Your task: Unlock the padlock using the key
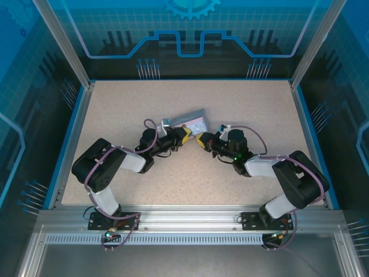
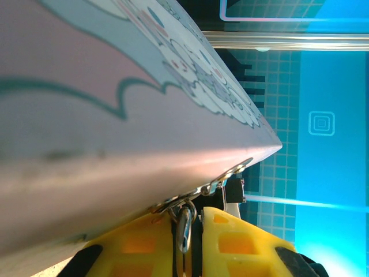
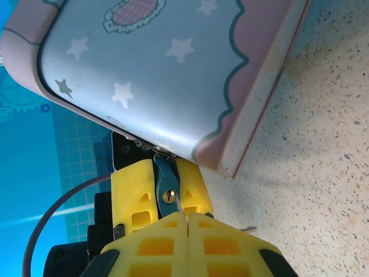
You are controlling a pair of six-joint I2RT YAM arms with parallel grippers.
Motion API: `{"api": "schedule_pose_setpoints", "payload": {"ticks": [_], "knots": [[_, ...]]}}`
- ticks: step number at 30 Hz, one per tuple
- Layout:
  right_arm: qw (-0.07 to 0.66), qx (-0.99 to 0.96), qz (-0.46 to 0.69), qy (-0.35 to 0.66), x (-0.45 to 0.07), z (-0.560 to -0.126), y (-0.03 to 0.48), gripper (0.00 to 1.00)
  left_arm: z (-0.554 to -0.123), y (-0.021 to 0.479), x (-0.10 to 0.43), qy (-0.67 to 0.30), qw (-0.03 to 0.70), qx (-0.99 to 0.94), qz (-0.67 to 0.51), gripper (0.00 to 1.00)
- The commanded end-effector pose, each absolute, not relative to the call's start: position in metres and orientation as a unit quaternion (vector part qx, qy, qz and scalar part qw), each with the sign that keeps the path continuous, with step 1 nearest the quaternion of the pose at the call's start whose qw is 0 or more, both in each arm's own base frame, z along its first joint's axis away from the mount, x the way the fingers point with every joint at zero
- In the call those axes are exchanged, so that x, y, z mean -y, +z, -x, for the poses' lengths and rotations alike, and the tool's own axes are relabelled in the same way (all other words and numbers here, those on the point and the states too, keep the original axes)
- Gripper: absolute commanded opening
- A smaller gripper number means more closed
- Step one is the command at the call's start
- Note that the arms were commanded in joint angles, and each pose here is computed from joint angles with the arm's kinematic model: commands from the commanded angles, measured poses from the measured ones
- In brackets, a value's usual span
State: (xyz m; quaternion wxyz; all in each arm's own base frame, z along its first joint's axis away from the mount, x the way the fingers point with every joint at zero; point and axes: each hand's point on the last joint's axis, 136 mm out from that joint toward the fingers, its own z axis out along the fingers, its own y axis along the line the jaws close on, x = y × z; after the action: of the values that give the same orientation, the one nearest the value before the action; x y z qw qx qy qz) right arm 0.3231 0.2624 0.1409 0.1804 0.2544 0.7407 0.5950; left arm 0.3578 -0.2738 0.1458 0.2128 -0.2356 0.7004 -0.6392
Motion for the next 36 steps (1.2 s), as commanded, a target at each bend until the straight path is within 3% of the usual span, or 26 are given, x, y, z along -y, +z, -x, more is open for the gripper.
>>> {"api": "schedule_pose_setpoints", "payload": {"ticks": [1,36], "knots": [[0.188,-0.732,-0.243,0.608,-0.269,-0.326,0.152,0.0,-0.361,0.167,0.277,-0.661,0.236,-0.68,0.213,0.0],[0.18,-0.727,-0.226,0.623,-0.285,-0.335,0.151,0.0,-0.358,0.168,0.28,-0.668,0.23,-0.676,0.209,0.0]]}}
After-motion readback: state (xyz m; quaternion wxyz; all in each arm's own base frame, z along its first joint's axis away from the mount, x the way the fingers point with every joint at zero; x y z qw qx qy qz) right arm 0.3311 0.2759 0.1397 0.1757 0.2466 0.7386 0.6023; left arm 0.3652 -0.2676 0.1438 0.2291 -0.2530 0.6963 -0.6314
